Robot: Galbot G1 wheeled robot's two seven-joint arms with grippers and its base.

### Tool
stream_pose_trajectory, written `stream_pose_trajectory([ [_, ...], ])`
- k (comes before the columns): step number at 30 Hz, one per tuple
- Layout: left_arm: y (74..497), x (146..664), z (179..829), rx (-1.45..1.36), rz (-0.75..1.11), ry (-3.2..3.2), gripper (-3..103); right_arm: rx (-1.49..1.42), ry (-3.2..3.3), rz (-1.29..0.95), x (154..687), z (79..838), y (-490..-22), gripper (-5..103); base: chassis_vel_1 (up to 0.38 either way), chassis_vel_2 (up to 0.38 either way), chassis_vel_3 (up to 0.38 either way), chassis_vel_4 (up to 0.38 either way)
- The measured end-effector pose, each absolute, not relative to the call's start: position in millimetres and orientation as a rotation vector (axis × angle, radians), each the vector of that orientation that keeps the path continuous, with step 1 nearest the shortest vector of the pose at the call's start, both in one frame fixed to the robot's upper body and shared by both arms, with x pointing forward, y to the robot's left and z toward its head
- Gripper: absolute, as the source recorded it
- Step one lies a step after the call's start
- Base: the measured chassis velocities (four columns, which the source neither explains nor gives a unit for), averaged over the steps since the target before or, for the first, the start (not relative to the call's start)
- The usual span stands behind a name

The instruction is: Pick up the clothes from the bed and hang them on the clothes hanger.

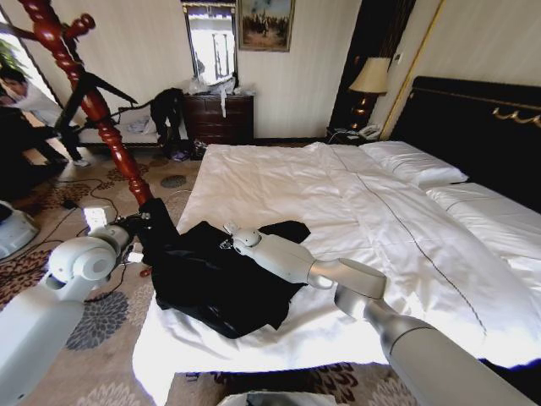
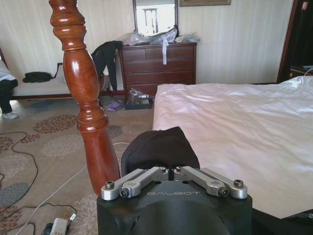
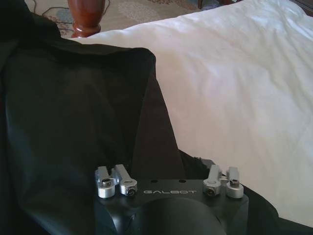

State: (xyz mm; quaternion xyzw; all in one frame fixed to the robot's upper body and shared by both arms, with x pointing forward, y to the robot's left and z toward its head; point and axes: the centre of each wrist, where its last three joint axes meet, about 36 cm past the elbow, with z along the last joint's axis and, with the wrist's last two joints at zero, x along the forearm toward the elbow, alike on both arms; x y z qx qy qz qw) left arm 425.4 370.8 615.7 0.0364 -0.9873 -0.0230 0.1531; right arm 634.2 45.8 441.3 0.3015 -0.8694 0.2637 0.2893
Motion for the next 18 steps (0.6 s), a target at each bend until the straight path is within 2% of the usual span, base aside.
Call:
stream_pose_trajectory([
  [1,371,425,616,0.106,-0.066,-2.831,0,0.798,-2.317,0.708,635,442,45,68,0.000,0.000,0.000,0.000],
  [2,371,425,616,0.106,-0.066,-2.831,0,0.798,-2.317,0.708,635,442,45,68,0.000,0.000,0.000,0.000],
  [5,371,425,615,0.111,-0.068,-2.827,0,0.790,-2.318,0.713,636,442,41,51,0.000,0.000,0.000,0.000],
  [7,371,425,615,0.112,-0.069,-2.826,0,0.791,-2.319,0.713,636,442,40,51,0.000,0.000,0.000,0.000],
  [8,371,425,615,0.113,-0.070,-2.826,0,0.792,-2.324,0.712,636,442,39,46,0.000,0.000,0.000,0.000],
  [9,371,425,615,0.114,-0.070,-2.825,0,0.794,-2.334,0.707,636,442,36,35,0.000,0.000,0.000,0.000],
  [11,371,425,615,0.115,-0.071,-2.824,0,0.796,-2.345,0.704,637,442,34,35,0.000,0.000,0.000,0.000],
  [14,371,424,615,0.116,-0.074,-2.821,0,0.793,-2.384,0.686,641,444,22,19,0.000,0.000,0.000,0.000],
  [15,371,424,615,0.116,-0.074,-2.821,0,0.793,-2.384,0.686,641,444,22,19,0.000,0.000,0.000,0.000],
  [17,371,424,615,0.116,-0.075,-2.819,0,0.778,-2.409,0.668,643,450,10,8,0.000,0.000,0.000,0.000],
  [18,371,424,615,0.115,-0.074,-2.818,0,0.771,-2.422,0.657,643,454,4,8,0.000,0.000,0.000,0.000],
])
